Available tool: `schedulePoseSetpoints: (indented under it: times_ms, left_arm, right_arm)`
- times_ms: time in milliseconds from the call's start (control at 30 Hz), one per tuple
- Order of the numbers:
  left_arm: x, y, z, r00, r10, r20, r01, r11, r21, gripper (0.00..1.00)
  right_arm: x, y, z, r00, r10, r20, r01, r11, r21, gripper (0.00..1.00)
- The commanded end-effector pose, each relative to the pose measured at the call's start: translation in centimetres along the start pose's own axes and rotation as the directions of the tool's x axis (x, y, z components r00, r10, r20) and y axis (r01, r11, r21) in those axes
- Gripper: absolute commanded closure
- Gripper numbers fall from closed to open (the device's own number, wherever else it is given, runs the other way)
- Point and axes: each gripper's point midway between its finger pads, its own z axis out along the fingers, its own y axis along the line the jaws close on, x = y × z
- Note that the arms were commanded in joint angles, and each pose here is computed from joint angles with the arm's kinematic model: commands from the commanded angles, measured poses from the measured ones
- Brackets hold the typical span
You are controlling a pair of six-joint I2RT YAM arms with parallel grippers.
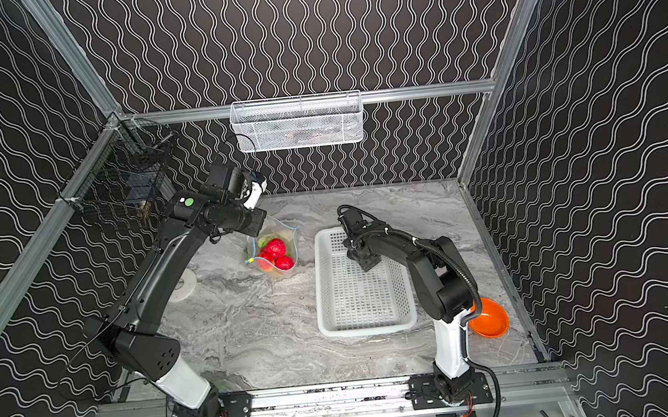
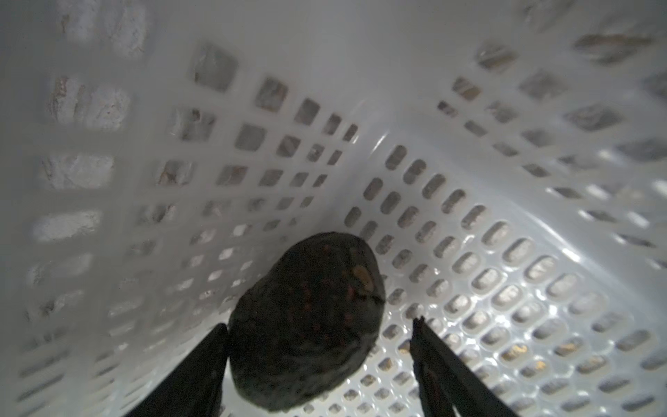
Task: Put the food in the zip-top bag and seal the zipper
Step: 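Lower the right gripper onto the dark brown avocado and close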
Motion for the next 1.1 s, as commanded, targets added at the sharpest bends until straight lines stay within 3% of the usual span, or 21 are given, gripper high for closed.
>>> schedulePoseSetpoints:
  times_ms: [0,133,400,633,1067]
  left_arm:
    - [-0.3,0.1,-0.3,1.0,-0.004,0.021,0.004,1.0,-0.002,1.0]
    - [-0.4,0.2,-0.4,1.0,-0.004,0.022,0.004,1.0,-0.002,1.0]
    - [-0.4,0.3,-0.4,1.0,-0.003,0.022,0.003,1.0,-0.01,1.0]
    - [-0.4,0.3,-0.3,1.0,-0.007,0.019,0.007,1.0,-0.004,1.0]
    - [-0.5,0.2,-0.2,1.0,-0.008,0.018,0.008,1.0,0.002,1.0]
  right_arm:
    - [-0.1,-0.4,0.2,1.0,0.004,-0.001,-0.004,0.999,0.035,0.22]
    - [-0.2,-0.6,0.6,1.0,0.002,0.005,-0.002,0.999,0.047,0.23]
    - [-0.4,-0.1,0.5,1.0,-0.009,0.008,0.009,1.0,0.01,0.46]
    - [-0.1,0.3,0.4,0.999,-0.043,-0.017,0.043,0.999,-0.012,0.52]
    - [0.2,2.2,-2.7,0.988,-0.153,-0.025,0.146,0.973,-0.18,0.63]
